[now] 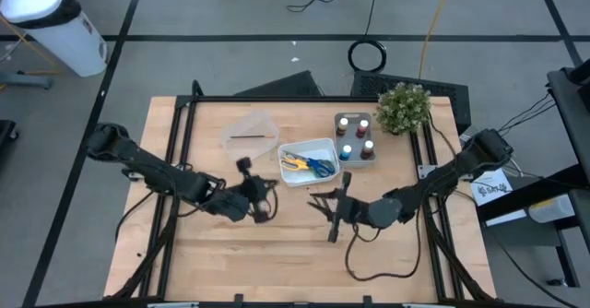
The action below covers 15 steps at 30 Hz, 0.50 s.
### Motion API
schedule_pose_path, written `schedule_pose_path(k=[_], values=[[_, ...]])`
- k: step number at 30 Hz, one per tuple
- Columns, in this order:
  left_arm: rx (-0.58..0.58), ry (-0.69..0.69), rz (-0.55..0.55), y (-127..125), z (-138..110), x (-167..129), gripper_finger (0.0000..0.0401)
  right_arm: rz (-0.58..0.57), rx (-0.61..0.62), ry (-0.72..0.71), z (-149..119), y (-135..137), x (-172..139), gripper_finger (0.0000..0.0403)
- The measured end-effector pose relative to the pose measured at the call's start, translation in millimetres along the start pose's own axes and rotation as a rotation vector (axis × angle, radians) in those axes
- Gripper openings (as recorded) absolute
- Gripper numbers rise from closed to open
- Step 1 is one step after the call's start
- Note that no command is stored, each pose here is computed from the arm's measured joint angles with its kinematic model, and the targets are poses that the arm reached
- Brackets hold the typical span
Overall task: Pick & Place Paint Supplies
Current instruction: Put the bottom gold paint brush in the transparent bin
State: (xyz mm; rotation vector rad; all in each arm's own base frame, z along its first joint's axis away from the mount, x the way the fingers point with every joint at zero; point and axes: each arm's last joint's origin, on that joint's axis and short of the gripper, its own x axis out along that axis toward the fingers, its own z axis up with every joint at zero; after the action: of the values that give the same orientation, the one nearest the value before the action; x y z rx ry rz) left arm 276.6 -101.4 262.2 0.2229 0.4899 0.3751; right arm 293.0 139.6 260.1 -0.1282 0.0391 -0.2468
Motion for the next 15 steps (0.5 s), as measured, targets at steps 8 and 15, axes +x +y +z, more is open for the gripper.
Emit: schedule_pose_path(k=[8, 15], values=[[-0.149, 0.32, 0.287, 54.4, -33.7, 1.0, 0.0011, -0.029, 0.006, 0.089, 5.0, -19.8, -4.5, 0.0132], [-0.223, 0.463, 0.391, 99.2, -55.6, 32.0, 0.0011, -0.093, -0.043, 0.136, -0.2, -37.6, 6.5, 0.0134]])
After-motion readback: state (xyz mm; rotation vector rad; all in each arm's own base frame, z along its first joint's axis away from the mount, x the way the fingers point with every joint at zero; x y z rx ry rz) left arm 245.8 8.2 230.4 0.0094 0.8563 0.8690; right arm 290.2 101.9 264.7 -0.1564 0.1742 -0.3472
